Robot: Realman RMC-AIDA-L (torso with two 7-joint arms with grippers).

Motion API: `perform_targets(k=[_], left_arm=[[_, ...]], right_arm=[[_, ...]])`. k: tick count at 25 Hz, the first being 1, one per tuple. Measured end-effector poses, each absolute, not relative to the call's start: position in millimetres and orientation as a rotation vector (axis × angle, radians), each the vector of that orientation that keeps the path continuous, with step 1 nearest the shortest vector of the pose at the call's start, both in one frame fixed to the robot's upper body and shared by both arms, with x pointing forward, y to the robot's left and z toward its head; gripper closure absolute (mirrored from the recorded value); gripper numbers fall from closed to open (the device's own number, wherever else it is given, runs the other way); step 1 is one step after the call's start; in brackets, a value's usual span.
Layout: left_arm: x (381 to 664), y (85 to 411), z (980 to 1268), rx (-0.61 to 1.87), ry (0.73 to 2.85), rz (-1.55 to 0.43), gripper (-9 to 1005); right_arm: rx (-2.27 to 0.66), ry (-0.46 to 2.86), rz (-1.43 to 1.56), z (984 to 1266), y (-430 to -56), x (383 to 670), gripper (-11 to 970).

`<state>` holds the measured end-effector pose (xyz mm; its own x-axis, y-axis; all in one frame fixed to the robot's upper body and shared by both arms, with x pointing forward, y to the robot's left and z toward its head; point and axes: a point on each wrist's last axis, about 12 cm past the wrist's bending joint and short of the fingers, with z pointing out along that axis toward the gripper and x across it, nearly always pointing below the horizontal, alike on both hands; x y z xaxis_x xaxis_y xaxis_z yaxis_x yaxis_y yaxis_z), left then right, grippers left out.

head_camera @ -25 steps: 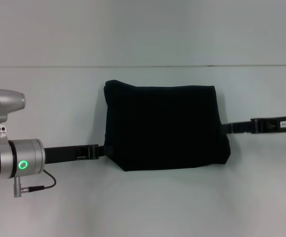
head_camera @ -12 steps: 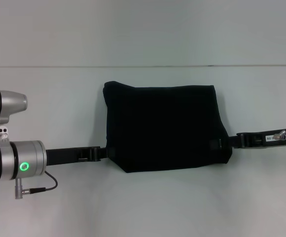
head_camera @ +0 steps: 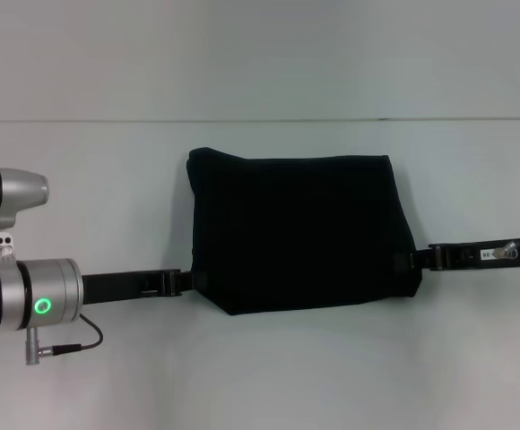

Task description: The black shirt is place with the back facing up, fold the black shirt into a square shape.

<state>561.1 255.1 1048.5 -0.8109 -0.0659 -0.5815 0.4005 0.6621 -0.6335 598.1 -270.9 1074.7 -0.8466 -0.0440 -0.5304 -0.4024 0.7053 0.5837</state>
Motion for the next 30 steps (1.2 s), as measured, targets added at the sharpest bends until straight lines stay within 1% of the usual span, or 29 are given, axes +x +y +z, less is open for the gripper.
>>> perform_targets(k=[6, 12, 17, 22, 30], left_arm=[[560, 257, 1048, 0.253, 2.305, -1.064, 908], [558, 259, 1046, 0.257, 2.317, -1.056, 894], [559, 259, 1047, 0.265, 2.319, -1.054, 883], [561, 262, 1050, 0.279, 2.317, -1.040, 873], [567, 278, 1060, 0.319, 2.324, -0.990, 855]], right_arm=[[-0.326, 2.432, 0.985, 1073, -278, 595, 865], [-0.315, 2.434, 0.996, 1072, -281, 592, 949], [-0.309, 2.435, 1.012, 1073, -281, 591, 948], [-0.294, 2.418, 1.028, 1077, -290, 588, 909], [-0.235, 2.276, 1.033, 1097, -321, 583, 730]])
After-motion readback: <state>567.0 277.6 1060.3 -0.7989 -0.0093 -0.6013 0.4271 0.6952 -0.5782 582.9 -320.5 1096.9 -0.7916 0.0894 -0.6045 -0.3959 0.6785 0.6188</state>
